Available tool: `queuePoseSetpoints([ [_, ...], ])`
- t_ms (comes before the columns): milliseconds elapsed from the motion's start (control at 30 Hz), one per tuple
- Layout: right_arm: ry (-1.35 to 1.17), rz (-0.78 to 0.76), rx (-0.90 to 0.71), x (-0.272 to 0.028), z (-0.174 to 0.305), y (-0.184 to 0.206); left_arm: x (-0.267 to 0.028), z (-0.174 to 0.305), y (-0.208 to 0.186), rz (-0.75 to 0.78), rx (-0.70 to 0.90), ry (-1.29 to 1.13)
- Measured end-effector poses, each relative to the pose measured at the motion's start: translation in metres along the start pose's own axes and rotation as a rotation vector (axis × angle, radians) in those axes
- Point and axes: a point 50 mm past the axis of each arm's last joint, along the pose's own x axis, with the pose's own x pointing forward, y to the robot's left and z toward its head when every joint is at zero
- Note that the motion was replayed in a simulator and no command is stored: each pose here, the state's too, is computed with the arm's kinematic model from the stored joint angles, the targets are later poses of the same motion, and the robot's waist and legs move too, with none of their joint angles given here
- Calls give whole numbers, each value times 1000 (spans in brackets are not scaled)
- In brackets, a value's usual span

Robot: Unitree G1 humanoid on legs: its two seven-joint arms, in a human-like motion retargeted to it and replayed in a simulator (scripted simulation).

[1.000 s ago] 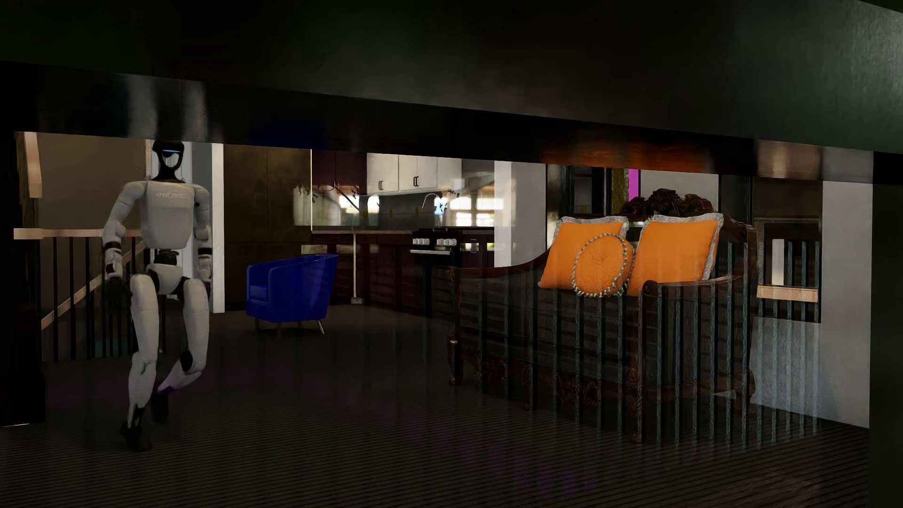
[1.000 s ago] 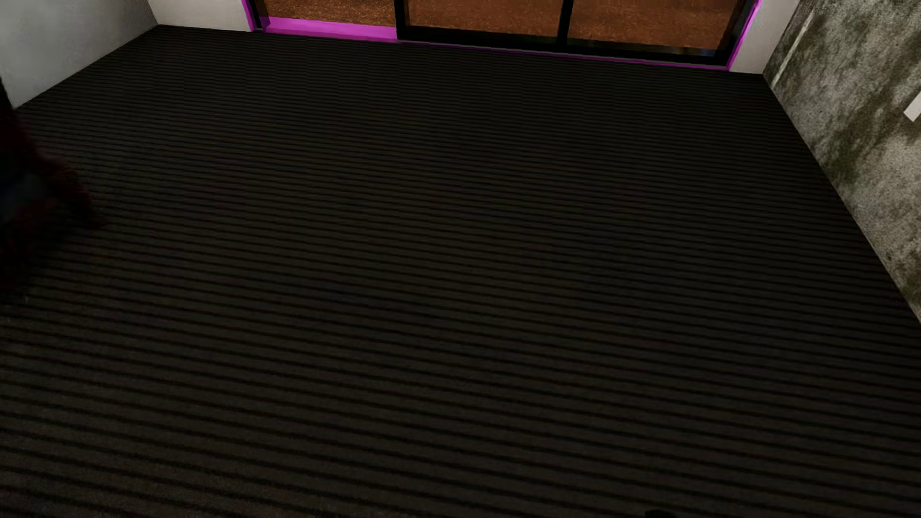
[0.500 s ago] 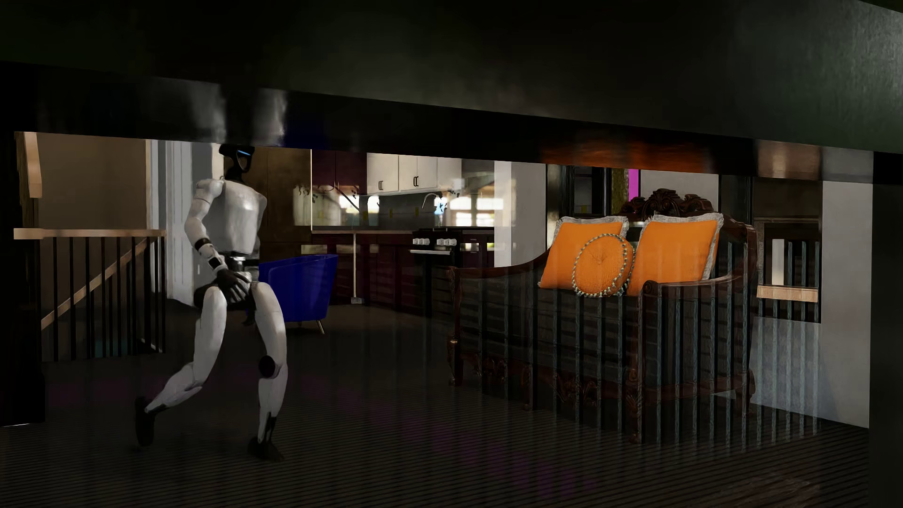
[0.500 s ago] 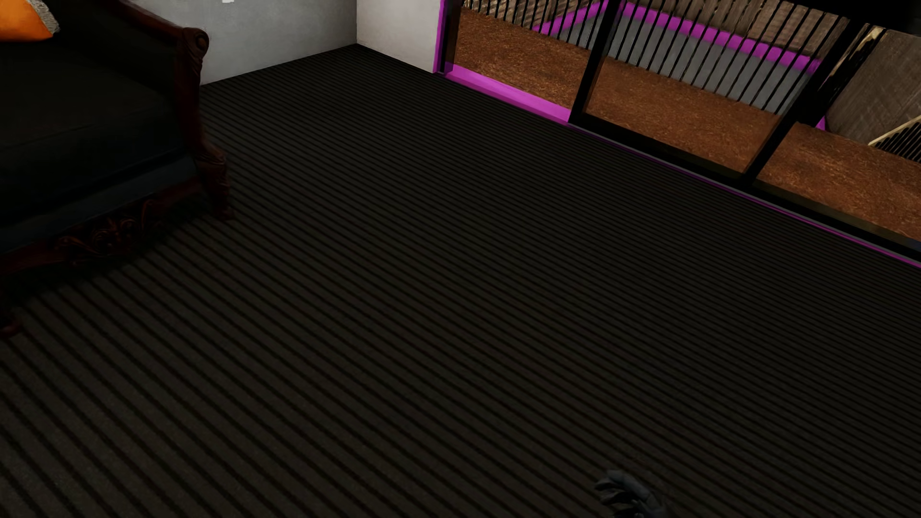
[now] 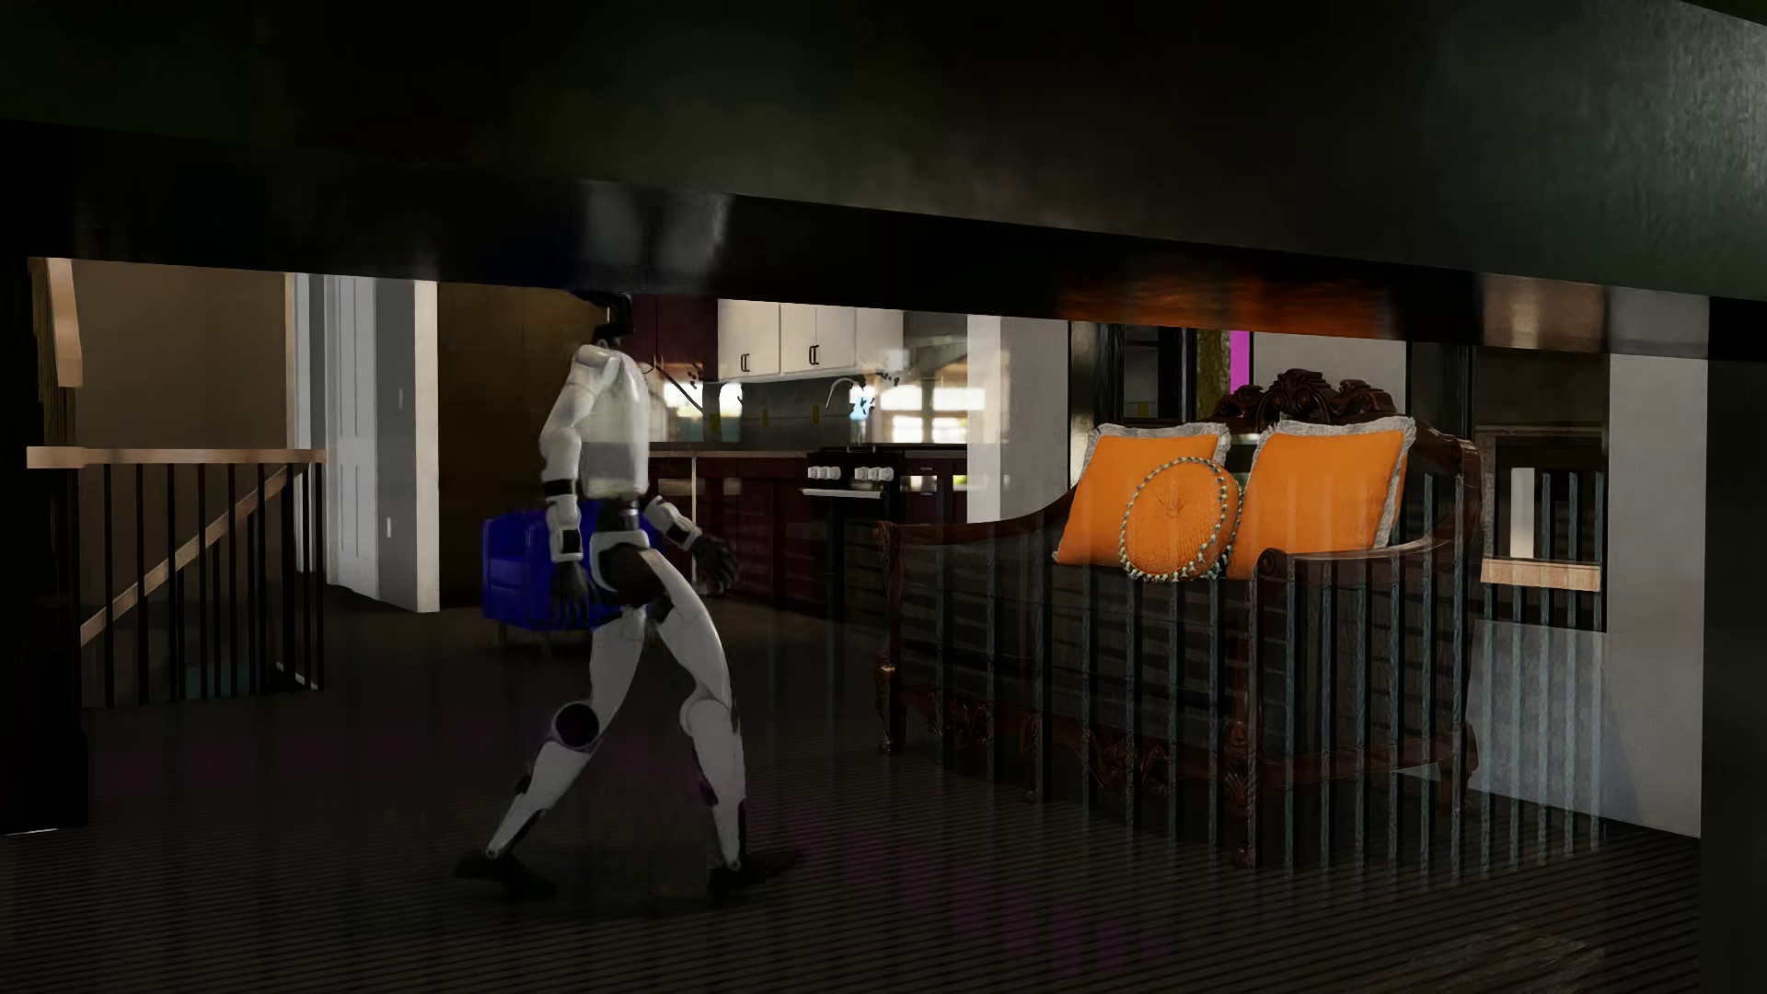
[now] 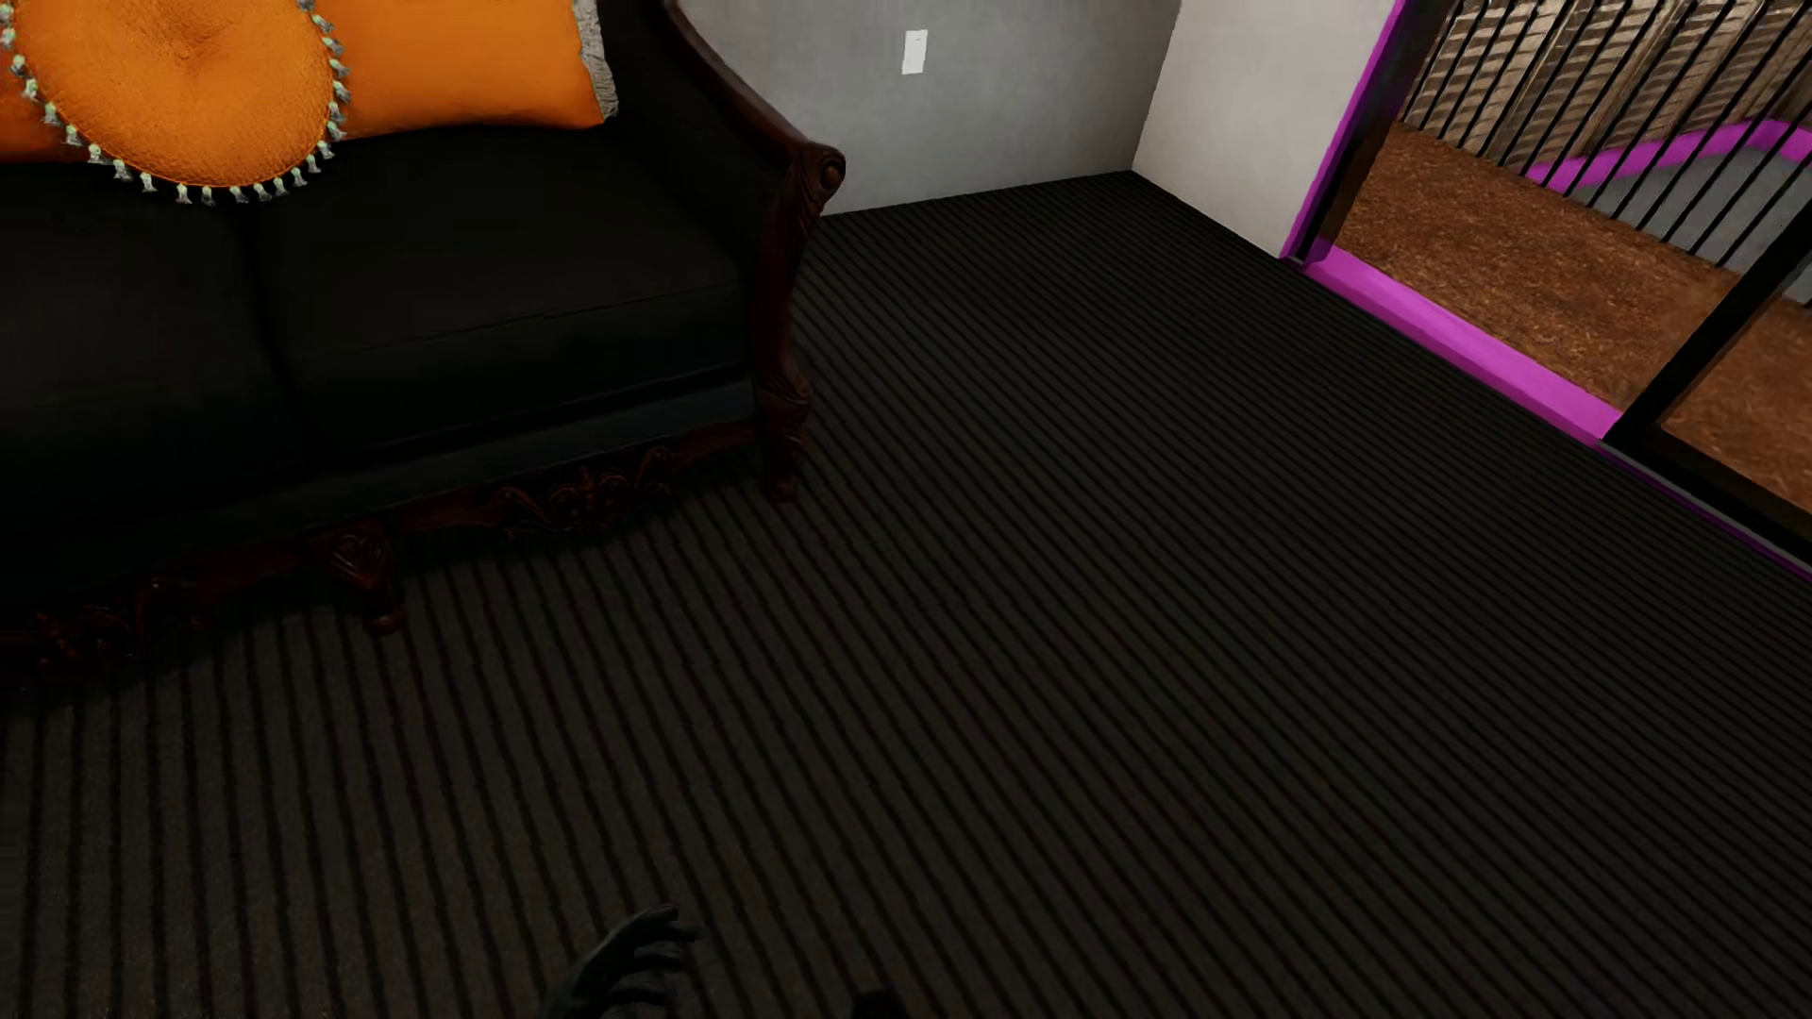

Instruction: Go to the sofa

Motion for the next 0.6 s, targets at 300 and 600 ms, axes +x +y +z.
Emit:
queuePoseSetpoints([
  [300, -139, -316, 235, -3, 59, -115, -79, -145, -87, -406, 258, 596],
  [600, -602, -611, 330, -72, 154, -219, -47, -118, -28, -18, -105, 494],
])
